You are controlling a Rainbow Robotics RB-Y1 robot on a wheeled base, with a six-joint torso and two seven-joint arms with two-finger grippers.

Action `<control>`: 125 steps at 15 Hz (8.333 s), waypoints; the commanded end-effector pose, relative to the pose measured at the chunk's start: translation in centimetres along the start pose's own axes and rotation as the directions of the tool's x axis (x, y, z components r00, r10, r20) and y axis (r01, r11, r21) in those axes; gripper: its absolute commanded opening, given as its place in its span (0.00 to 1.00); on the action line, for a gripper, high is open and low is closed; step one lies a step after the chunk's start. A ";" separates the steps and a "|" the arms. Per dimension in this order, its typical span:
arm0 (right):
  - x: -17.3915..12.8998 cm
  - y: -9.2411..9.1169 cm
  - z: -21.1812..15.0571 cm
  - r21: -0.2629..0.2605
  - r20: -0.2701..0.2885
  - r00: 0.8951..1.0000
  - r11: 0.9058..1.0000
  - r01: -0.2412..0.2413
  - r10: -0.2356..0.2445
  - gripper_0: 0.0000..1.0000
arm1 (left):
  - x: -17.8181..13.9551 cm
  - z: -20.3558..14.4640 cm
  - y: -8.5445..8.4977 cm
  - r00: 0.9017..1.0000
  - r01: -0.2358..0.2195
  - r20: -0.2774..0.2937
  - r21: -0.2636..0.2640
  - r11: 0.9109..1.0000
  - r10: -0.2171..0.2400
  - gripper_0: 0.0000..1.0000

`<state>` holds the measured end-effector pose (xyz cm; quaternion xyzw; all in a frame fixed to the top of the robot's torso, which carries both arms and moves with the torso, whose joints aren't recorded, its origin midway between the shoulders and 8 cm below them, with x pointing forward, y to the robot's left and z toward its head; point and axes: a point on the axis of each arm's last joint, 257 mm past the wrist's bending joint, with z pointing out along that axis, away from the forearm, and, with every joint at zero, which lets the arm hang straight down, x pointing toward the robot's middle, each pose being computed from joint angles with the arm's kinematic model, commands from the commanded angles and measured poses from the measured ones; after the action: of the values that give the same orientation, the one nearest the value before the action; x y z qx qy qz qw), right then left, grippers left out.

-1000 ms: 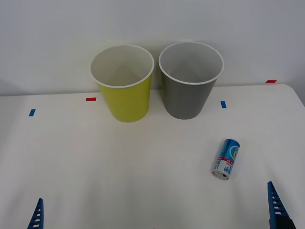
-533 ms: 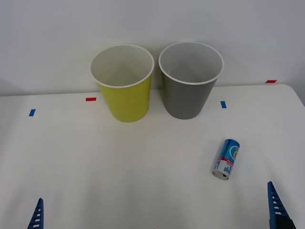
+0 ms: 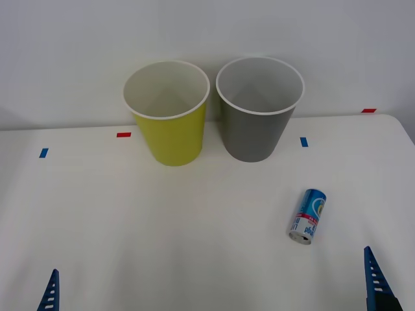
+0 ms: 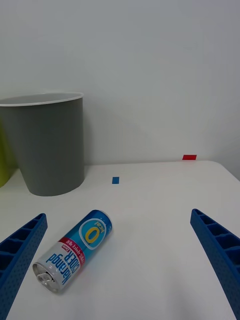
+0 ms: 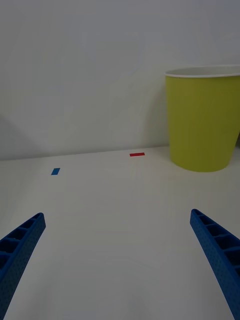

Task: Put cans in the gray bin and PET bottles in the light green bin.

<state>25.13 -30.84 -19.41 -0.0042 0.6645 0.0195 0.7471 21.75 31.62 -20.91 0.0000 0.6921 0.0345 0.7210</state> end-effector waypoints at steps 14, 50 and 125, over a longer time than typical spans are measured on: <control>0.0 0.0 0.0 0.000 0.000 1.000 1.000 0.000 0.000 1.00 | 0.0 0.0 0.0 1.000 0.000 0.000 0.000 1.000 0.000 1.00; 4.1 -0.9 5.5 0.426 -0.547 0.711 0.878 -0.218 0.442 1.00 | 0.0 0.0 0.0 1.000 0.000 0.000 0.000 1.000 0.000 1.00; 14.0 4.7 17.8 0.392 -0.890 0.191 0.908 -0.148 0.415 1.00 | 0.0 0.0 0.0 1.000 0.000 0.000 0.000 1.000 0.000 1.00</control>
<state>44.35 -25.28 -31.09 0.1897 0.9650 0.0768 0.1642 21.75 31.62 -20.91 0.0000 0.6921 0.0345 0.7210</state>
